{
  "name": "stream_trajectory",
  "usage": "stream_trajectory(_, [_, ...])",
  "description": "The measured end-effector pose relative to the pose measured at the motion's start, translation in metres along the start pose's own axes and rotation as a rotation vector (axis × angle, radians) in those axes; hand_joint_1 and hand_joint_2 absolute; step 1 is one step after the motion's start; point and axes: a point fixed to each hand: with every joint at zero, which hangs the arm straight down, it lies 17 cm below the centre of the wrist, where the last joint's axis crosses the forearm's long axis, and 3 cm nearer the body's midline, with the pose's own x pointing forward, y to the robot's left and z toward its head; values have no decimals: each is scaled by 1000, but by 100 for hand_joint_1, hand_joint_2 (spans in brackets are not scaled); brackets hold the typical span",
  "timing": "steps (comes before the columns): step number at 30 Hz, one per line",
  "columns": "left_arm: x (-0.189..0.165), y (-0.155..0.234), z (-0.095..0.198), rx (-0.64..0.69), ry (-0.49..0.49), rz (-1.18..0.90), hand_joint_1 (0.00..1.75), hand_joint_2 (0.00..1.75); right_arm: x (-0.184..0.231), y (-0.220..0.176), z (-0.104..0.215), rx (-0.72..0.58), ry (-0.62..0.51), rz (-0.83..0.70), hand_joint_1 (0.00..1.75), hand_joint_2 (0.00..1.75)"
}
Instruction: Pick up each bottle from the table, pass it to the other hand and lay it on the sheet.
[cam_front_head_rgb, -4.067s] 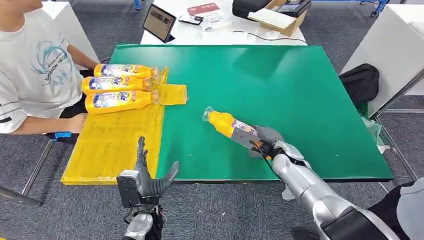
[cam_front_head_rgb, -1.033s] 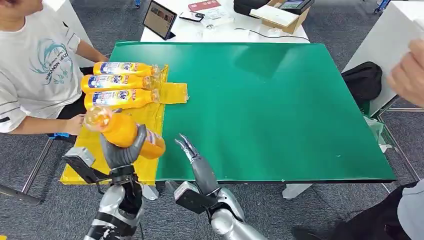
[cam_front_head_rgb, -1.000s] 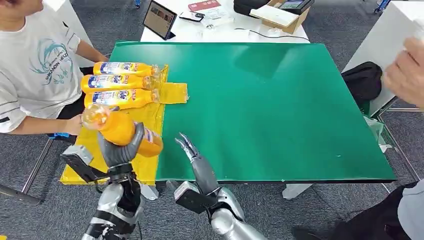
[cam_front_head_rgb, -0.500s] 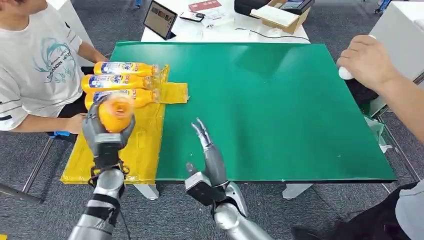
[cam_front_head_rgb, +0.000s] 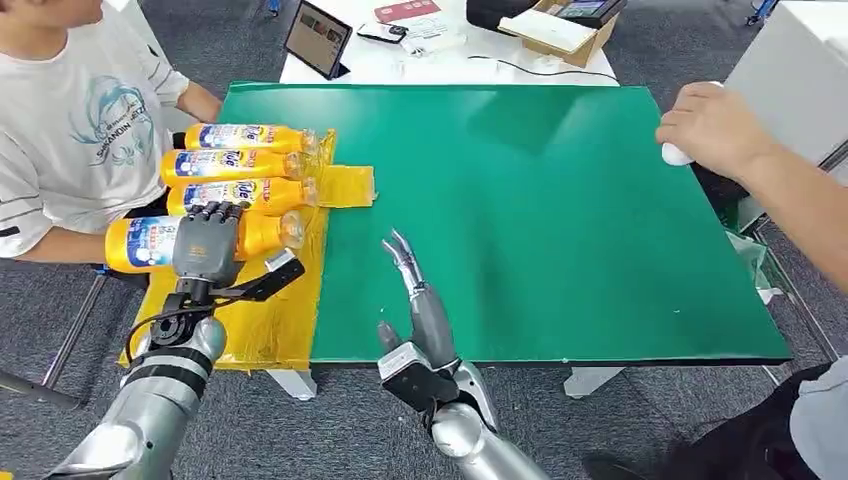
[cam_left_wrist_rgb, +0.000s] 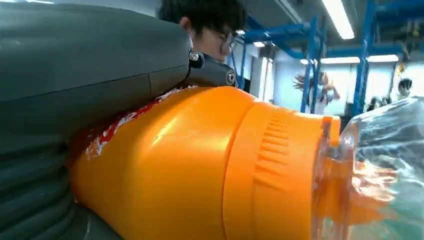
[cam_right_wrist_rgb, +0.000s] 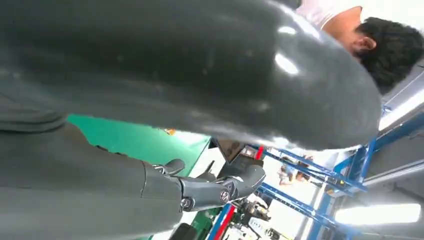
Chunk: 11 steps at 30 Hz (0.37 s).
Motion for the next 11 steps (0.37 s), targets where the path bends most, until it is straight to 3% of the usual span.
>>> stream_trajectory(6, [-4, -30, 7, -101, 28, 47, 175, 175, -2, 3, 3, 13, 12, -7, 0, 0])
stream_trajectory(11, [-9, -72, 22, -302, 61, 91, 175, 175, -5, 6, 7, 27, 27, -14, 0, 0])
